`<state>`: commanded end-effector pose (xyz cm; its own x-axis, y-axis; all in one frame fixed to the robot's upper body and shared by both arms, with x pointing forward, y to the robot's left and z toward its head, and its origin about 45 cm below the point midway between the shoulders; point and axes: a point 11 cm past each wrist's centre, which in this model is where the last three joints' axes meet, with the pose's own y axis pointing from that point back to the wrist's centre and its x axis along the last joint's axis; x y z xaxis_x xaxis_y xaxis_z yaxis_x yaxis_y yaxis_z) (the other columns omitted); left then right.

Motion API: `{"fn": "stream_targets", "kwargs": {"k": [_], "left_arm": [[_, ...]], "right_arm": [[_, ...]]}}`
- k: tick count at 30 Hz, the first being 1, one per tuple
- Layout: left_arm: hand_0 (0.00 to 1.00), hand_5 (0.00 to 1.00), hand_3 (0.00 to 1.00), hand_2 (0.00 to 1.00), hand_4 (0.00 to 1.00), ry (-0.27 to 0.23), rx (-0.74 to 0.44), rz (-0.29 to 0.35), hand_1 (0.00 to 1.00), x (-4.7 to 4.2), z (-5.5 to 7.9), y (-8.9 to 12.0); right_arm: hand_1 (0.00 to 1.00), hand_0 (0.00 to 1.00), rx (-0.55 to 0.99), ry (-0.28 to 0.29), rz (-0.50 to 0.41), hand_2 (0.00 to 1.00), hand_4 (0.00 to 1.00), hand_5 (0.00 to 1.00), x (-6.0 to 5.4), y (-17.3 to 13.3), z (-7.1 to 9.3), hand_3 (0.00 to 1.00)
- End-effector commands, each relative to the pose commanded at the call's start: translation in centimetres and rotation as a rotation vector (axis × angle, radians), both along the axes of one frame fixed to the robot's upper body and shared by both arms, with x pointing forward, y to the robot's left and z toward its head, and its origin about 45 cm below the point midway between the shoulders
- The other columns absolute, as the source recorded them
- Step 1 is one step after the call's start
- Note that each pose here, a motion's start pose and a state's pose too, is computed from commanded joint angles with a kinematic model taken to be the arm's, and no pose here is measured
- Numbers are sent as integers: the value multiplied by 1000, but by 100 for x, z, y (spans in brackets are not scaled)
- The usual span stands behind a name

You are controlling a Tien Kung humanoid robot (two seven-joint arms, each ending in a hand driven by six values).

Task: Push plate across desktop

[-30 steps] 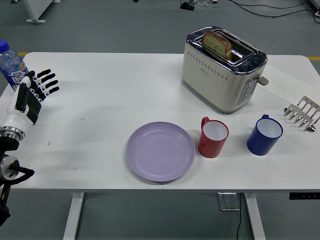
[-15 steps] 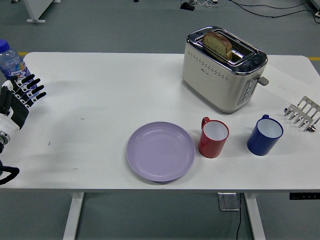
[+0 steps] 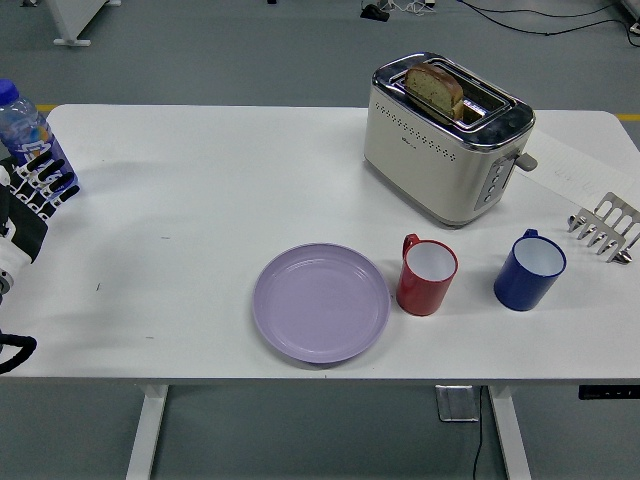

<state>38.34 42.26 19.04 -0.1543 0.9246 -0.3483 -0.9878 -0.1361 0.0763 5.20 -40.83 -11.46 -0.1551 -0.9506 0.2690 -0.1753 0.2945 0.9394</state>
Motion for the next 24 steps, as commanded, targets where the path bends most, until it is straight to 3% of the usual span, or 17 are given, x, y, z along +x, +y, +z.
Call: {"fn": "stream_targets", "kwargs": {"k": [24], "left_arm": [[689,998,717,767,540,39,-1,-13,765,-42,-100,-6]], "right_arm": [[684,684,0,14,0,767,343,314,-43,11,-9,716]]}}
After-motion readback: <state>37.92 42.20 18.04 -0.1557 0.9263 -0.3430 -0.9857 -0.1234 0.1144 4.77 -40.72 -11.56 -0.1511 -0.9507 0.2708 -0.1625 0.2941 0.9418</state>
